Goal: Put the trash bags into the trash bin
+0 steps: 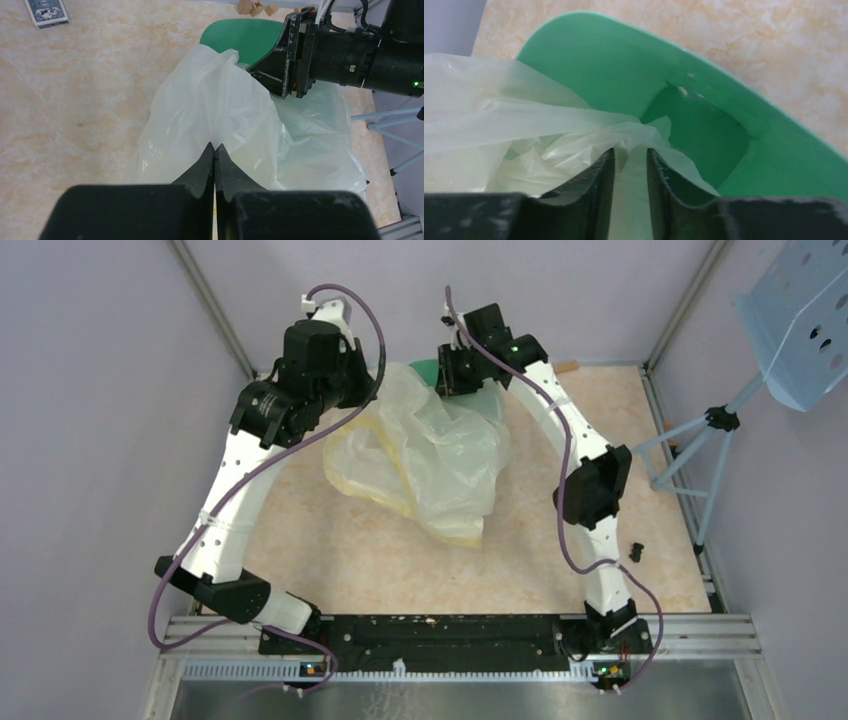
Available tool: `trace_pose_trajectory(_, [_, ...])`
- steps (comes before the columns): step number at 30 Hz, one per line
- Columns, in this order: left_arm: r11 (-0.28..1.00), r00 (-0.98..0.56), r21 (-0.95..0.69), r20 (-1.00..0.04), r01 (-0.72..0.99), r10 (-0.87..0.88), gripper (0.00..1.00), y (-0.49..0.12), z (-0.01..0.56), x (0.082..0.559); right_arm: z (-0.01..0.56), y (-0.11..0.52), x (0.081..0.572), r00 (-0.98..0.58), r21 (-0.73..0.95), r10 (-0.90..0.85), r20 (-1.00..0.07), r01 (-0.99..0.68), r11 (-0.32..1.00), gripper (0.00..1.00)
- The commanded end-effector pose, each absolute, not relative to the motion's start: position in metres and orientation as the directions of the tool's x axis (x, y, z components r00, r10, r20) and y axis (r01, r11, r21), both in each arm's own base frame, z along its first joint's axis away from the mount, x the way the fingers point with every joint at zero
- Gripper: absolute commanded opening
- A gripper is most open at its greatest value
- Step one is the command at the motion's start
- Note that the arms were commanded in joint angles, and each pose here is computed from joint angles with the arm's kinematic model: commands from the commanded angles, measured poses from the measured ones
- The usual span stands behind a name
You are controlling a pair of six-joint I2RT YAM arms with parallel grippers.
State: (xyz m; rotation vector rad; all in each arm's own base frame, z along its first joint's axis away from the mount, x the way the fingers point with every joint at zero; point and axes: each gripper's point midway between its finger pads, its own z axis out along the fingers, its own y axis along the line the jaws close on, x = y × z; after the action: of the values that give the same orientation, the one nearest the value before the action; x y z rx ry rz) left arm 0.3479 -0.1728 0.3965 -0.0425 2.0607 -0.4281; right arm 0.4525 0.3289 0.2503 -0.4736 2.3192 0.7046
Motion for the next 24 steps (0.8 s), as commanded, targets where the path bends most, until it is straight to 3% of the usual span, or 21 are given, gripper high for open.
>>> trace_pose_trajectory(1, [0.918, -0.486, -0.362, -0.839, 0.165, -0.243, 0.0, -0.173, 0.409, 0.34, 0.34, 0.317, 0.431, -0.577, 0.324, -0.08, -0.813, -0.562, 0.761, 0.38])
trace_pose_trajectory(10, [0.916, -0.511, -0.363, -0.828, 0.172, -0.232, 0.0, -0.178, 0.396, 0.341, 0.399, 0.281, 0.384, -0.521, 0.29, -0.059, -0.852, -0.562, 0.775, 0.64])
trace_pose_trajectory(17, [0.92, -0.513, -0.355, -0.828, 0.166, -0.227, 0.0, -0.178, 0.39, 0.345, 0.388, 0.218, 0.349, -0.542, 0.235, -0.042, -0.839, -0.43, 0.872, 0.7])
trace_pose_trajectory(24, [0.91, -0.533, -0.374, -0.814, 0.177, -0.23, 0.0, -0.185, 0.384, 0.347, 0.353, 0.182, 0.322, -0.582, 0.412, 0.157, -0.798, -0.338, 0.846, 0.72])
